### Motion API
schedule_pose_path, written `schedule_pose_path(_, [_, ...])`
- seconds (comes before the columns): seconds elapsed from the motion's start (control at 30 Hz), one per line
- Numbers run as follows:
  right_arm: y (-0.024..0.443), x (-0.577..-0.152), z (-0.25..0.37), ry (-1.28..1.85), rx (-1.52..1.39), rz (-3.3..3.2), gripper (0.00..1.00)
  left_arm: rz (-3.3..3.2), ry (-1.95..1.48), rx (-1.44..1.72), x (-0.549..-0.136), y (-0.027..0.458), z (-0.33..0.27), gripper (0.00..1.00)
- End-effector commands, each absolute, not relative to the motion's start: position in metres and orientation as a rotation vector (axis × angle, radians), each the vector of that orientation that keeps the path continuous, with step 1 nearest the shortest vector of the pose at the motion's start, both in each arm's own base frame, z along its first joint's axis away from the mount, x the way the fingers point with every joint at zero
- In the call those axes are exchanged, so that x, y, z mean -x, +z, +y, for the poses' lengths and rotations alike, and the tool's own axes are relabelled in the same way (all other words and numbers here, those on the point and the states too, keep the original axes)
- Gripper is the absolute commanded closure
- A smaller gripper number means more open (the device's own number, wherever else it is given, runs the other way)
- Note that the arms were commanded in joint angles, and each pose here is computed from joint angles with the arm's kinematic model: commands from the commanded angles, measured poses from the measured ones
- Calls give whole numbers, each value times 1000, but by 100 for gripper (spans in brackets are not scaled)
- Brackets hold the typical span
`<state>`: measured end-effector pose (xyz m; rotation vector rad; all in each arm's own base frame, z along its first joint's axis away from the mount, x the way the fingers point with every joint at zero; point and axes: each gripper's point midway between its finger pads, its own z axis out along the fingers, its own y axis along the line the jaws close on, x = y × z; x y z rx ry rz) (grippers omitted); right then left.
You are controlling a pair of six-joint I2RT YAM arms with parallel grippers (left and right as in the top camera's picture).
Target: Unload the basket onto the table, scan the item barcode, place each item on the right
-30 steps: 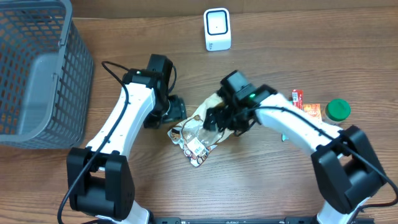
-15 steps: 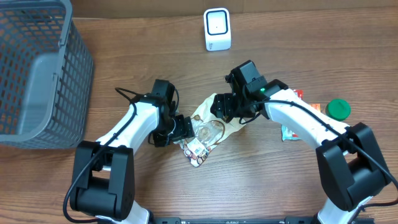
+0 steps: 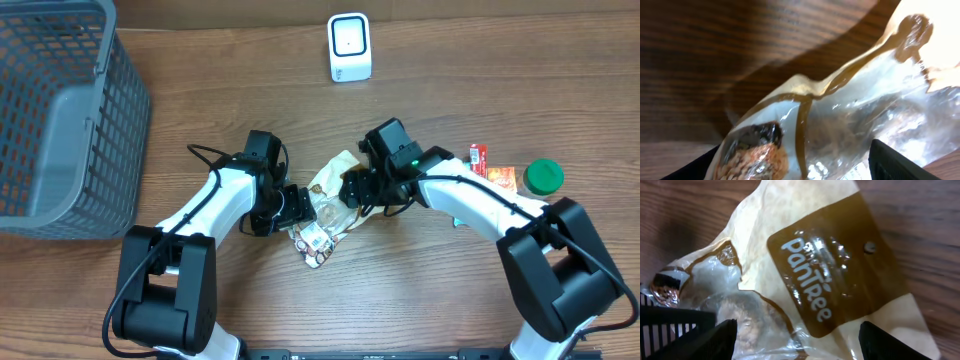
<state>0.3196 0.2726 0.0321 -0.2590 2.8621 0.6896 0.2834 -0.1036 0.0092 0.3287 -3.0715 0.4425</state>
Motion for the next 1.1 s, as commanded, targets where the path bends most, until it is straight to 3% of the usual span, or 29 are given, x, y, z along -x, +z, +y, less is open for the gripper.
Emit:
schedule_pose_path(0.0, [26,-316,273,681,273,2857,21,-3085,474,-347,-287,10,-105,24])
schedule_pose_path(0.23, [22,-314,272,680,272,2858,21,-3112,495,-353,-295,11,-107,30])
schedule_pose_path(0.5, [22,-314,272,681,273,2854,21,-3106,493,-370,-286,-3,-105,26])
schedule_pose_path(0.73, [22,-314,272,682,273,2855,20,-3082,532,-407,-281,-7,-109,48])
schedule_pose_path(0.83, [23,-314,273,683,272,2855,12,-3071,580,-400,-282,-5,-114,53])
schedule_pose_path(0.97, [23,-314,273,683,273,2856,9,-3074,602,-404,-287,0,-114,69])
schedule_pose_path(1.07, [26,-315,273,728,266,2856,4,-3067,654,-385,-292,7,-115,75])
